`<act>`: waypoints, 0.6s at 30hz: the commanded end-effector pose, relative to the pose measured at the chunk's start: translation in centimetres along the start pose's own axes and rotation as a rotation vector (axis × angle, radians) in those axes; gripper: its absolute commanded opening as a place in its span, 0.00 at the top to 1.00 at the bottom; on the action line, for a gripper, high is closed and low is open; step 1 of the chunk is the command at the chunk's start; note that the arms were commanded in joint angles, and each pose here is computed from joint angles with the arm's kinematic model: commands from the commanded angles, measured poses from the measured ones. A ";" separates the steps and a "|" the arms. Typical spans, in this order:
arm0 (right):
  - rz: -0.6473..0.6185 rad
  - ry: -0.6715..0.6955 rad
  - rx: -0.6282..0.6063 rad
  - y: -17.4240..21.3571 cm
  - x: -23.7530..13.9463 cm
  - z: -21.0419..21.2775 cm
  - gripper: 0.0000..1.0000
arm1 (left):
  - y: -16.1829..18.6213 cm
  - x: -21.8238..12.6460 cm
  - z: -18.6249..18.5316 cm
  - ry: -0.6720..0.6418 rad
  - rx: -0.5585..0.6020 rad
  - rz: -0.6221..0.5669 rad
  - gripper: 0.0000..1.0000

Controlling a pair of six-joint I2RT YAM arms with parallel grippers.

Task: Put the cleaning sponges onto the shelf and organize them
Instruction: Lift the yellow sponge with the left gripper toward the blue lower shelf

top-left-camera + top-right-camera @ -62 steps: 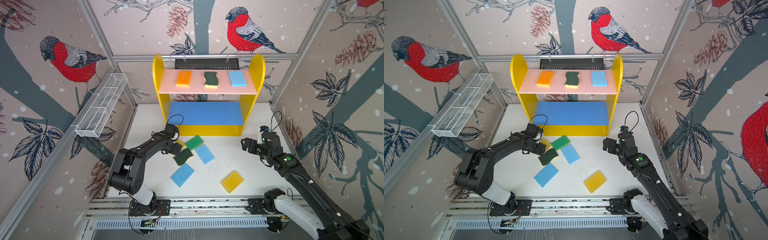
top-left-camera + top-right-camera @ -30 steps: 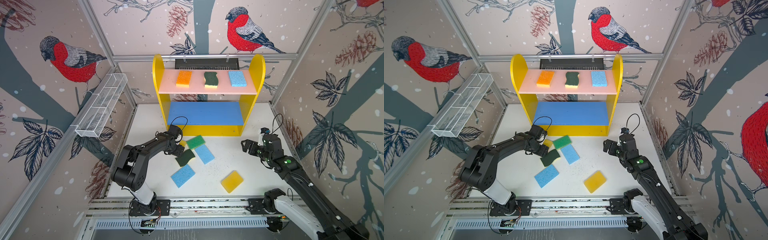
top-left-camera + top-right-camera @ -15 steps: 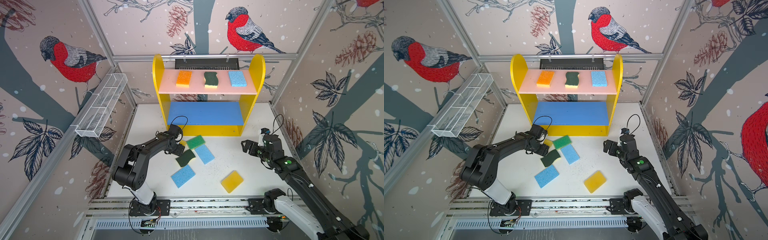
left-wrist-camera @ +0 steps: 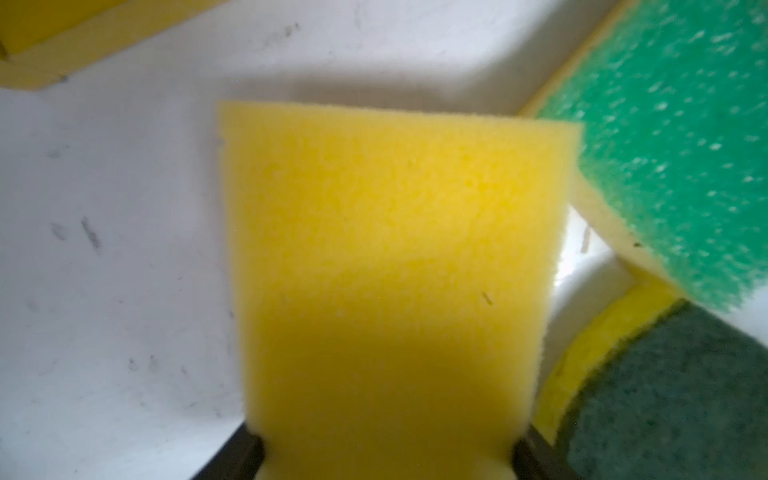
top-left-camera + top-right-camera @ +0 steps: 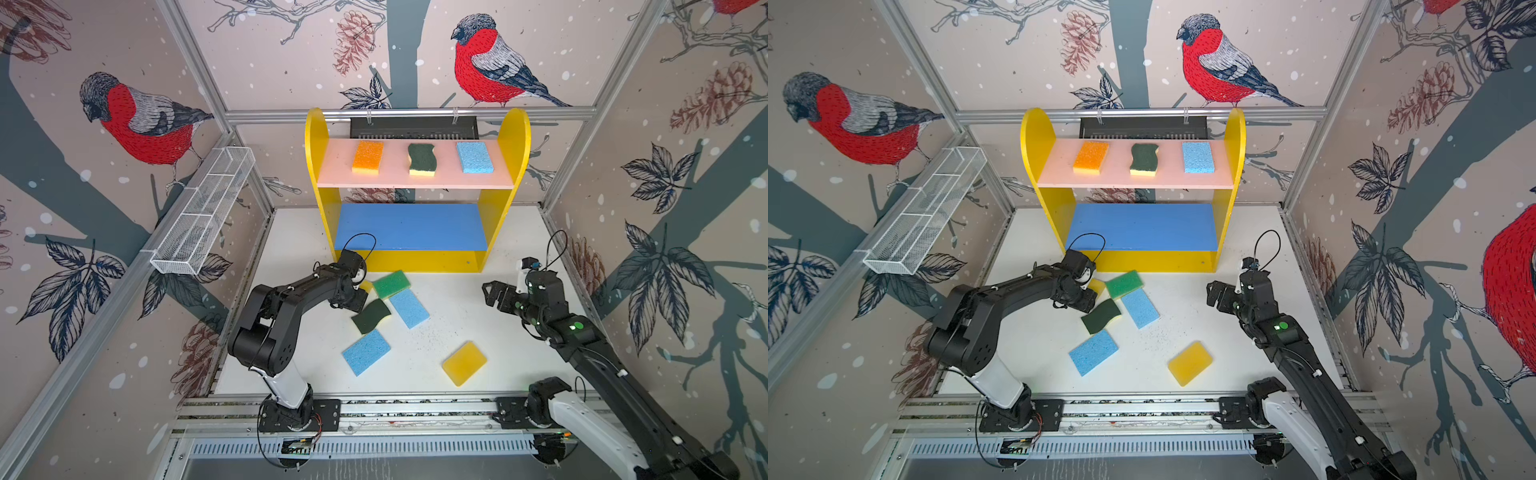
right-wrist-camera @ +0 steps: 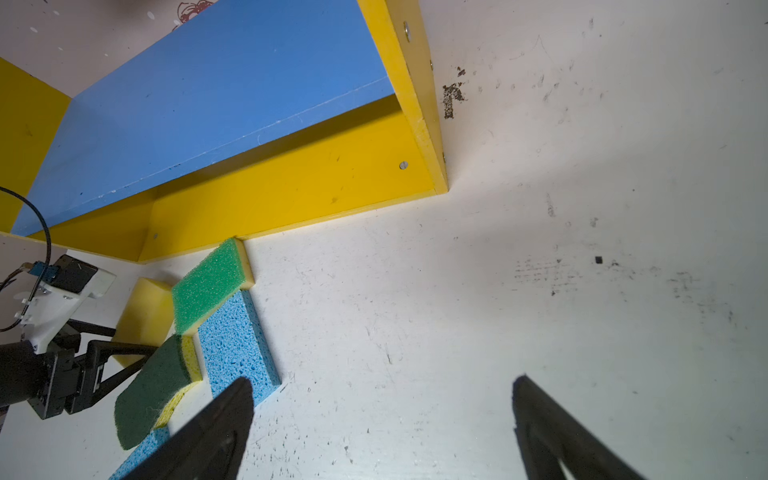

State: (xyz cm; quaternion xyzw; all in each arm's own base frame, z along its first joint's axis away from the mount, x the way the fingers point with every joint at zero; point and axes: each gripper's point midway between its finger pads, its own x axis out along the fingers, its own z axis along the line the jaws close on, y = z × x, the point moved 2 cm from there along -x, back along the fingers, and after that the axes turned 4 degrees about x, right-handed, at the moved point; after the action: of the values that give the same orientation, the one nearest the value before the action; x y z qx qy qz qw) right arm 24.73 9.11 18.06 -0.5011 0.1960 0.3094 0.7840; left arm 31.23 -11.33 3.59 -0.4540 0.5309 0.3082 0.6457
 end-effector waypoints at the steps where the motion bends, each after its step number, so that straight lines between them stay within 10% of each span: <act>1: -0.030 -0.020 -0.005 -0.6 -0.2 0.4 0.03 | 0.4 0.4 0.9 -0.061 -0.042 0.039 0.36; 18: -0.028 -0.036 -0.015 -0.9 -0.2 0.8 0.03 | -1.4 -7.2 -0.1 0.017 -0.187 -0.195 0.46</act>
State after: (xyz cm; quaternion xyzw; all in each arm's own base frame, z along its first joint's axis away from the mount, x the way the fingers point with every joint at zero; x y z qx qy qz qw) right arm 24.66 9.15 18.20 -0.5006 0.1929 0.3101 0.7849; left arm 31.39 -11.12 9.87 -0.5415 0.4601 0.2911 0.6405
